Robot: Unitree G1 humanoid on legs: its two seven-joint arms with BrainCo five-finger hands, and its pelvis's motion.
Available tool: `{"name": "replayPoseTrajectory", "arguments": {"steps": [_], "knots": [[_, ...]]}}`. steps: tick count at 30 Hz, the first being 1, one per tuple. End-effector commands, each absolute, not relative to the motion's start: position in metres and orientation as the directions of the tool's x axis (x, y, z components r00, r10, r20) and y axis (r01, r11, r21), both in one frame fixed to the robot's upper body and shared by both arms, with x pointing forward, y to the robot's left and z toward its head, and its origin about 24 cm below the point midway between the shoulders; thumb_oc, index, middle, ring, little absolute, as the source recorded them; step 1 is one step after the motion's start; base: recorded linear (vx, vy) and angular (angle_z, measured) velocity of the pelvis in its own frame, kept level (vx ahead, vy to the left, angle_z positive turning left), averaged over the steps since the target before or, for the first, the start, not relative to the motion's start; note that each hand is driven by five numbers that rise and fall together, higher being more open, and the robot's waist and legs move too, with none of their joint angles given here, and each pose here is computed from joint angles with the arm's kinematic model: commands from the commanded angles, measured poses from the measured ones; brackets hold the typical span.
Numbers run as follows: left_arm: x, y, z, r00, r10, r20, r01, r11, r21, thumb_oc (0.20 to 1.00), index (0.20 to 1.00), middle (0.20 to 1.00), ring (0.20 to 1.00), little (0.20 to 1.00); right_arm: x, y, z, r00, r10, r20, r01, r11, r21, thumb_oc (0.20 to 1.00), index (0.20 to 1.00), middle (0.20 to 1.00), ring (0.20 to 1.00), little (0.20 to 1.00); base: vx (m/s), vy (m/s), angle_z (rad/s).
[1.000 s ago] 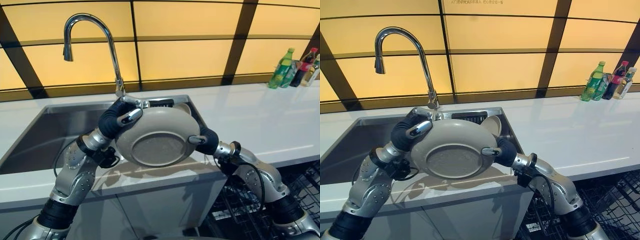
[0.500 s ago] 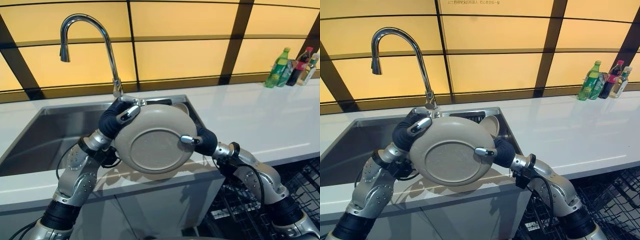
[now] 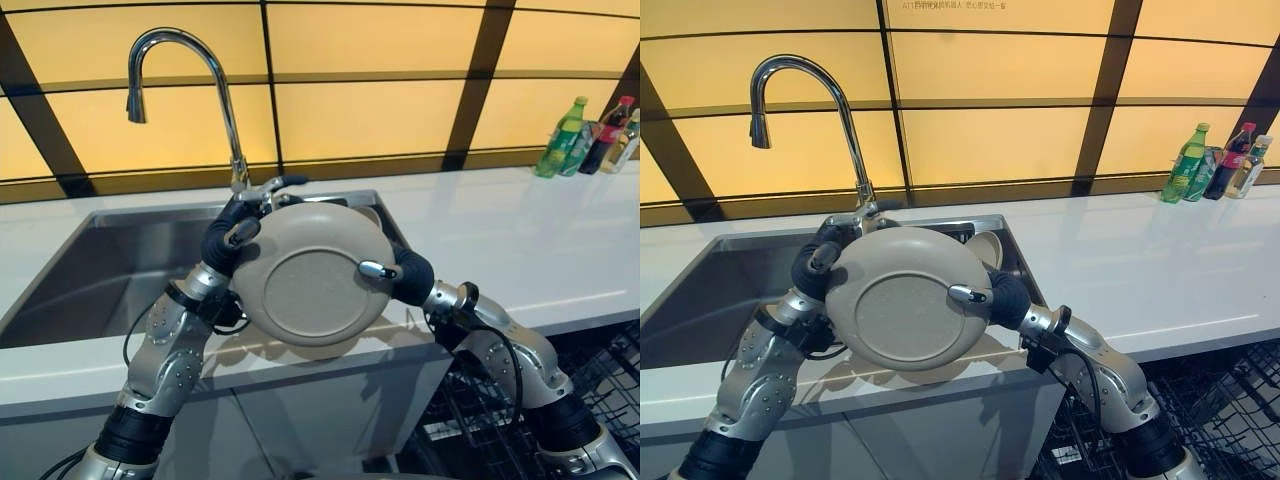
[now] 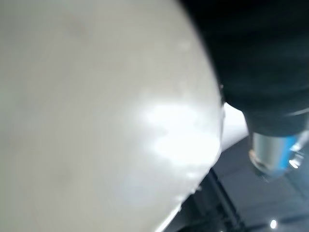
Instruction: Pick up plates and place into dishwasher.
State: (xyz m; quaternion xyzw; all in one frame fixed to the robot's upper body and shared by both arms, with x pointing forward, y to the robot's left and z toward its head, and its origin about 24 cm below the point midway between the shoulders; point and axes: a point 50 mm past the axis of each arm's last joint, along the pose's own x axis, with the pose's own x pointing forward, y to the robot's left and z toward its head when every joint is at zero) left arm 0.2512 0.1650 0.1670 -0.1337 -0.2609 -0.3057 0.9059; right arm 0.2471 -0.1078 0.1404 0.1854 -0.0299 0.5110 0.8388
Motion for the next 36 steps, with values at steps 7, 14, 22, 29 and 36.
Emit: {"name": "replayPoseTrajectory", "arguments": {"steps": [7, 14, 22, 29, 36], "knots": [[0.255, 0.203, 0.205, 0.658, -0.079, 0.749, 0.4, 0.879, -0.259, 1.0, 1.0, 1.0, 1.0, 1.0, 0.262, -0.125, 0.16, 0.645, 0.718, 0.262, -0.763, 0.625, 0.163, 0.2, 0.2, 0.2, 0.2, 0.2, -0.05, -0.036, 0.0], [0.252, 0.216, 0.214, 0.619, 0.008, 0.785, 0.333, 0.903, -0.272, 1.0, 1.0, 1.0, 1.0, 1.0, 0.271, -0.148, 0.165, 0.743, 0.62, 0.253, -0.661, 0.738, 0.134, 0.2, 0.2, 0.2, 0.2, 0.2, -0.03, -0.056, -0.07], [0.255, 0.214, 0.219, 0.597, 0.0, 0.802, 0.348, 0.901, -0.259, 1.0, 1.0, 1.0, 1.0, 1.0, 0.274, -0.168, 0.164, 0.798, 0.554, 0.239, -0.587, 0.804, 0.095, 0.2, 0.2, 0.2, 0.2, 0.2, -0.03, -0.083, -0.18], [0.258, 0.214, 0.217, 0.61, -0.012, 0.792, 0.344, 0.904, -0.252, 1.0, 1.0, 1.0, 1.0, 1.0, 0.279, -0.188, 0.172, 0.857, 0.452, 0.247, -0.469, 0.883, 0.012, 0.2, 0.2, 0.2, 0.2, 0.2, -0.01, -0.075, -0.16], [0.252, 0.234, 0.216, 0.605, 0.039, 0.795, 0.266, 0.932, -0.248, 1.0, 1.0, 1.0, 1.0, 1.0, 0.285, -0.206, 0.186, 0.901, 0.344, 0.265, -0.34, 0.938, -0.061, 0.2, 0.2, 0.2, 0.2, 0.2, -0.03, 0.081, -0.39]]}}
